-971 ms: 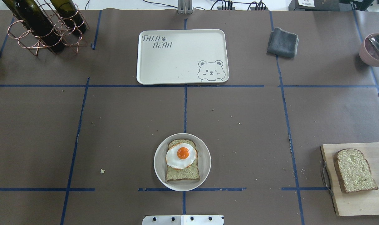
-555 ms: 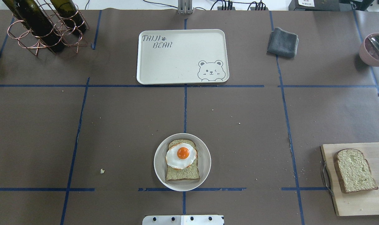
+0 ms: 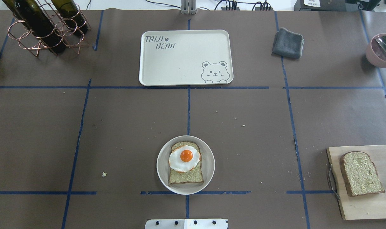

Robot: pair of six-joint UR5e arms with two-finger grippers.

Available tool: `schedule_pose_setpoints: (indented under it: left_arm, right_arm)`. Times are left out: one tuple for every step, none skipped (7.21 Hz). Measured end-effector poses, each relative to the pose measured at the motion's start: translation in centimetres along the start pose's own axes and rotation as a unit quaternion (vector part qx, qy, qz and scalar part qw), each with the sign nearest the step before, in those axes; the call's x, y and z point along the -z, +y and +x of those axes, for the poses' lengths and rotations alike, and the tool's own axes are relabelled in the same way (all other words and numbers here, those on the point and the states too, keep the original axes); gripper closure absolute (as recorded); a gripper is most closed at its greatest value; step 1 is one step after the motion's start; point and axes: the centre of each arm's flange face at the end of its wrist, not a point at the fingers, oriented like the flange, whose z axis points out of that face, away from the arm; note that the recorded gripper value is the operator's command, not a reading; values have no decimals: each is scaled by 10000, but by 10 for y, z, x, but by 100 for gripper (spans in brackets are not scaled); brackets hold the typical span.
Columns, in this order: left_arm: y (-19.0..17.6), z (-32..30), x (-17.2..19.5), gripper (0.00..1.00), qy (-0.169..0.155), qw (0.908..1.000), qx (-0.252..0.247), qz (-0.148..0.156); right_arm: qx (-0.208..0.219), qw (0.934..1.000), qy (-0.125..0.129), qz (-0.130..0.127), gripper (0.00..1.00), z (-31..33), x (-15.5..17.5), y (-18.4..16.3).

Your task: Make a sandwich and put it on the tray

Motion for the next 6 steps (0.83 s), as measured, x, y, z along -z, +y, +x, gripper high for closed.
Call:
schedule_pose_setpoints:
  left_arm:
    - [-1,0,0,0,1,10000,-7,5]
    - [-1,1,0,0,2,10000,-13,8]
    - [-1,1,1,0,2,10000,-14,8]
    - [-1,1,1,0,2,10000,-10,7]
    - [-1,1,1,0,1,10000,-7,6]
    - [-1,1,1,0,1,10000,-6,7]
  right_arm:
    - [18,10000,-71,-2,1,-11,-19,15]
    - [59,9999,-114,16,1,-22,-36,33]
    - [23,9999,-119,36,2,-35,-53,47]
    - [-35,9999,-89,72,4,-50,-72,59]
    - [-84,9998,-104,117,5,-60,-93,69]
    - [-88,9997,-160,173,7,-63,-116,81]
